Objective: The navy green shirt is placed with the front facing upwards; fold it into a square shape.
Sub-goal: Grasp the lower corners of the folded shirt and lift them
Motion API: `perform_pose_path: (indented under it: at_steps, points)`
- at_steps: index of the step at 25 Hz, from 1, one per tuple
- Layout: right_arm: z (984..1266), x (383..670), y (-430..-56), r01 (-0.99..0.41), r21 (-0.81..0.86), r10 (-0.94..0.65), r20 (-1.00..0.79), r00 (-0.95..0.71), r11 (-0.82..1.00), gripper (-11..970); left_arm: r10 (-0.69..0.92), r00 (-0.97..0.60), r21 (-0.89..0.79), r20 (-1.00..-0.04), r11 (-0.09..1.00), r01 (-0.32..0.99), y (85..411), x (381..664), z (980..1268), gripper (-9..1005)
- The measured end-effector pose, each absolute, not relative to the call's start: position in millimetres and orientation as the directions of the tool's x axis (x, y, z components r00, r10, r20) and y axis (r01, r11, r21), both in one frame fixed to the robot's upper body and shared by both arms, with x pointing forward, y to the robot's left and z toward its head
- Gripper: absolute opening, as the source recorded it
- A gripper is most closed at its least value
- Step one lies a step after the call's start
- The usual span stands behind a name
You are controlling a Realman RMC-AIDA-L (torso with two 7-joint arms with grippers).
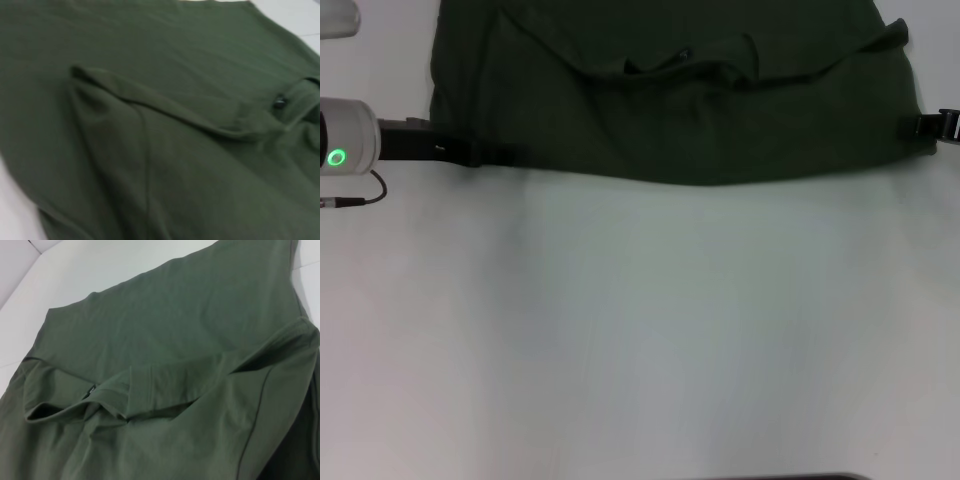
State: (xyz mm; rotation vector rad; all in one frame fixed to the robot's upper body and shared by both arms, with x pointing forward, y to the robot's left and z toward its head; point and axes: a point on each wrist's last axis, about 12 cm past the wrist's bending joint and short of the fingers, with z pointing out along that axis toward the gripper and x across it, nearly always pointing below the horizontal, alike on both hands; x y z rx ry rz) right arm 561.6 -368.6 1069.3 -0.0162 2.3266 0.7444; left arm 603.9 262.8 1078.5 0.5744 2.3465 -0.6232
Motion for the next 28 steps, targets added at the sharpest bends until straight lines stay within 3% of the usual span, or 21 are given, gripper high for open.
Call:
perform_pose_path:
  at_steps: [15,28]
  points:
    - [1069.0,561.5,-369.2,-0.21,0.502,0.18,-0.62,-0.764,0.839,44,0.226,-0.677,-0.359,-0.7,0.709,0.608,251.4,604.0,1099.3,928]
    - [1065.0,557.8,-368.8,-0.201,0.51,0.187,-0.611,-0.77,0.837,45,0.199,-0.657,-0.26,-0.727,0.806,0.532,260.0,612.7,1089.6,923]
